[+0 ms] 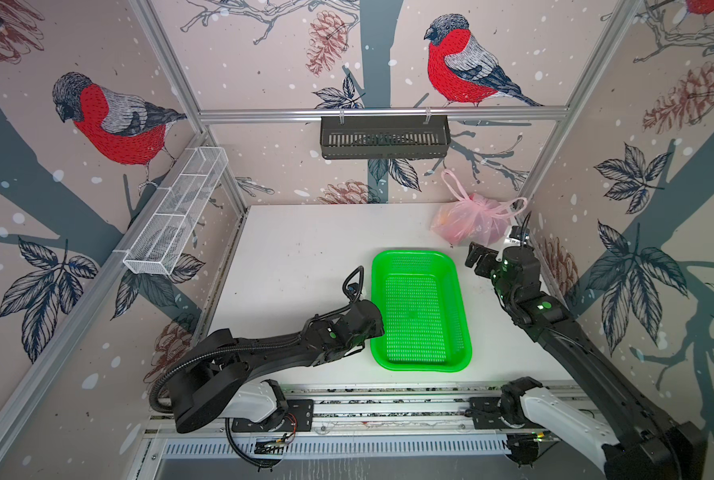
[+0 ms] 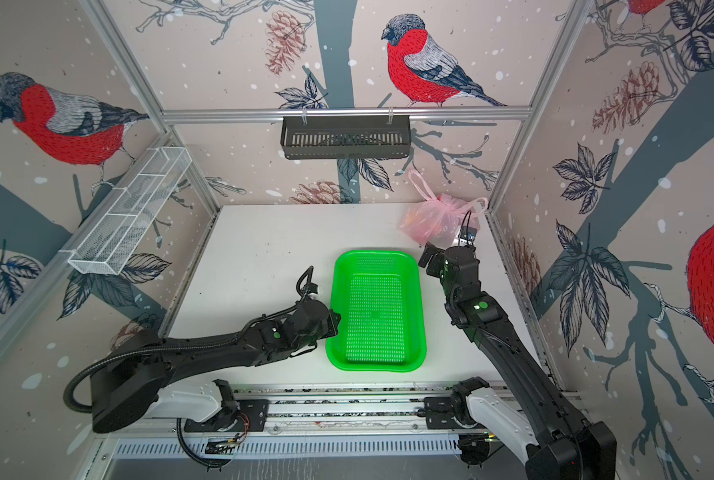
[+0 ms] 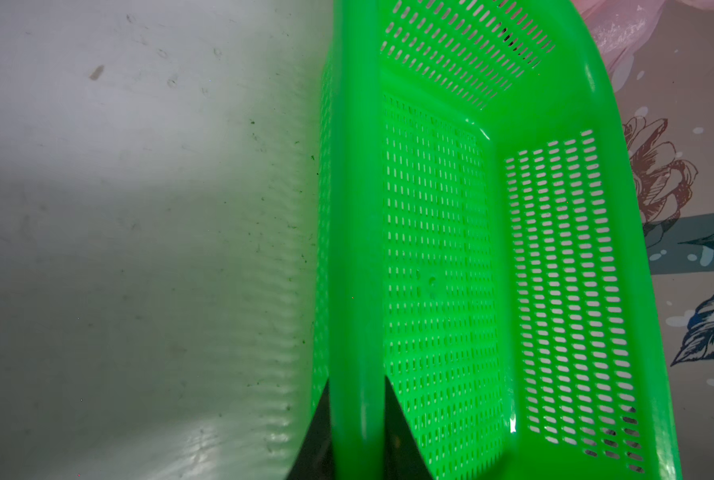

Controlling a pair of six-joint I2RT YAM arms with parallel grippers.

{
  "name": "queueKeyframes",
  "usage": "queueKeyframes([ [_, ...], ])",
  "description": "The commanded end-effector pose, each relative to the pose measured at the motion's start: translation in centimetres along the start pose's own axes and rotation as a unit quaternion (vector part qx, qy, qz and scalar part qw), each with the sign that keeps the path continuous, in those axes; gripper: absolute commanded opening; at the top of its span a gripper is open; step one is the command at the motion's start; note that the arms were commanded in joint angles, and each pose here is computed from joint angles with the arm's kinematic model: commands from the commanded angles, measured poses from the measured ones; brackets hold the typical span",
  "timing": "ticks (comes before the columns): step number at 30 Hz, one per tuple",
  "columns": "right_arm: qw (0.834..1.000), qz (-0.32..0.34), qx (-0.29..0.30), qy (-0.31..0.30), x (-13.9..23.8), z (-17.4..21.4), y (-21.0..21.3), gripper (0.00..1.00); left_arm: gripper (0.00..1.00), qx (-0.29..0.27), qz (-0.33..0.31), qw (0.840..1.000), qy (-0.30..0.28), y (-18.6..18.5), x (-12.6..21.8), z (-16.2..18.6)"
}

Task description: Untie the knot of the plastic bag and take out the fruit

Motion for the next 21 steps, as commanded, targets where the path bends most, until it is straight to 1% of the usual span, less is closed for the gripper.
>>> queueKeyframes([
  [1,1.0,-0.014,-0.016,-0.005,0.5,0.1,-0.1,0.99,0.08,0.027,-0.018,0.999,-0.012,-0.3,-1.1,0.7],
  [7,1.0,-0.016,-0.021,-0.009,0.8,0.3,-0.6,0.99,0.08,0.001,-0.026,1.0,0.006,-2.6,-3.3,1.8],
  [16,1.0,-0.009,-0.019,-0.006,0.2,0.2,-1.4,0.99,0.08,-0.002,-0.034,0.999,0.014,-3.1,-4.1,2.4],
  [19,1.0,-0.005,-0.019,-0.006,0.1,0.1,-1.6,0.99,0.13,-0.004,-0.034,0.999,0.015,-3.2,-4.2,2.6],
  [21,1.0,-0.002,-0.019,-0.004,-0.2,0.0,-1.7,0.99,0.21,-0.006,-0.034,0.999,0.016,-3.4,-4.2,2.7],
])
Point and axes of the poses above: each gripper's point midway between its finger pads, its own x axis back along the fingers, its own y axis along the line the jaws close on, z = x × y, the point moved 9 cm from there along x, back along the fingers, and after that the axes turned 14 degrees about x, right-handed, at the moved point
